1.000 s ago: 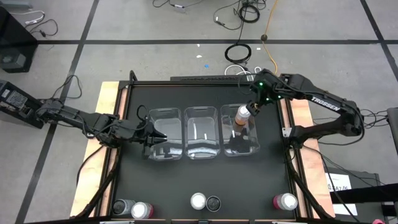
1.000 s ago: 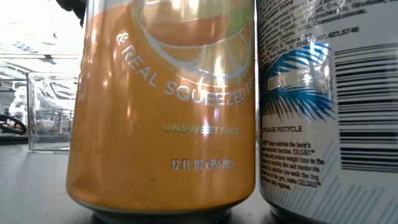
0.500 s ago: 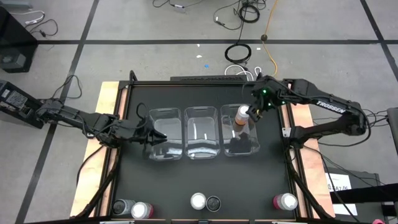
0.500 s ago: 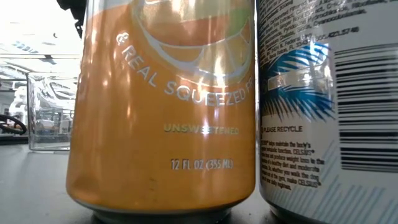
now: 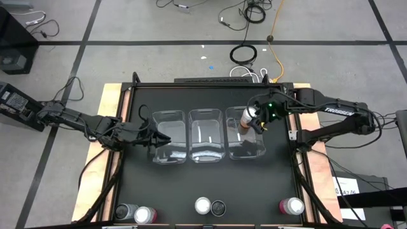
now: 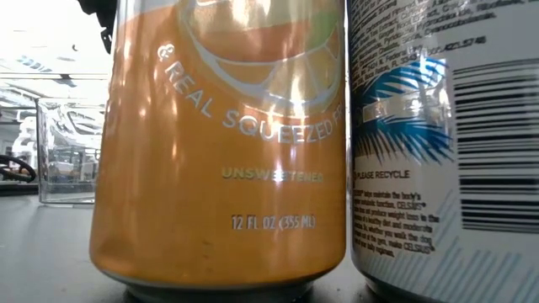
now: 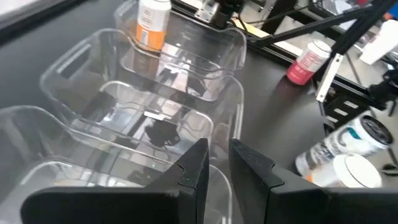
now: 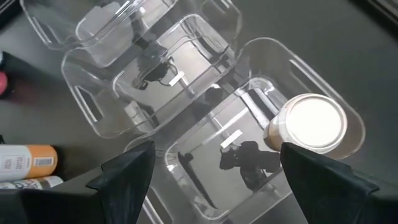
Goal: Sort soda cans
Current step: Put the right pink soda can into the center transparent bin
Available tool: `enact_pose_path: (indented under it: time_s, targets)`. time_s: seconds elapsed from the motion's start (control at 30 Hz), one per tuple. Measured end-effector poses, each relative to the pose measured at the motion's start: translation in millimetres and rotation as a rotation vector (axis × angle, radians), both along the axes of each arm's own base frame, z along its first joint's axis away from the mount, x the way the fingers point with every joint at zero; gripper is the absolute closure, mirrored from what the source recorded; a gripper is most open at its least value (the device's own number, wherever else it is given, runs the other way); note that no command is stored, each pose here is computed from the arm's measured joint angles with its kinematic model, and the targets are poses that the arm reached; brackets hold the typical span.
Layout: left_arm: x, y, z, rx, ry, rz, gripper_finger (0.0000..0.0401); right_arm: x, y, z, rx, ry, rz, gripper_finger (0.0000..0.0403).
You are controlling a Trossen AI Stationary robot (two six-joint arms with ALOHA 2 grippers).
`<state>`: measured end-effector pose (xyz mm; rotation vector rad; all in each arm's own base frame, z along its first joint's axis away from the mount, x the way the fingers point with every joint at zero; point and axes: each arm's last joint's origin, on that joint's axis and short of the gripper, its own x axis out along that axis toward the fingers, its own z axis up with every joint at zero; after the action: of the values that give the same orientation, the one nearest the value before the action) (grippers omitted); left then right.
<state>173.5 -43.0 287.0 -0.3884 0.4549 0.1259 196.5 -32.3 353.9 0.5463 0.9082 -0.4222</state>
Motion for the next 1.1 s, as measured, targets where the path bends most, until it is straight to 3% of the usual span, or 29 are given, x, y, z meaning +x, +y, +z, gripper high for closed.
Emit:
enact_pose_path:
  time_s: [0.2,0.43,0.83,1.1]
  targets:
    - [0.0,0.2,0.1,0.068,0.001,-0.027,0.0328,5.4,9.1,-2.0,0.022,0.001,0.015,0.0064]
    - [0.2,0.5,0.2,0.08,-0.002,-0.021,0.0322,18.2,21.5,-9.6,0.038,0.03,0.056,0.0064]
    - [0.2,1.6,0.3,0.12,-0.004,0.006,0.0202,40.4,40.4,-29.4,0.054,0.126,0.117,0.0064]
    - [0.1,1.6,0.1,0.117,-0.001,0.006,0.019,53.0,43.6,-42.4,0.055,0.183,0.126,0.0064]
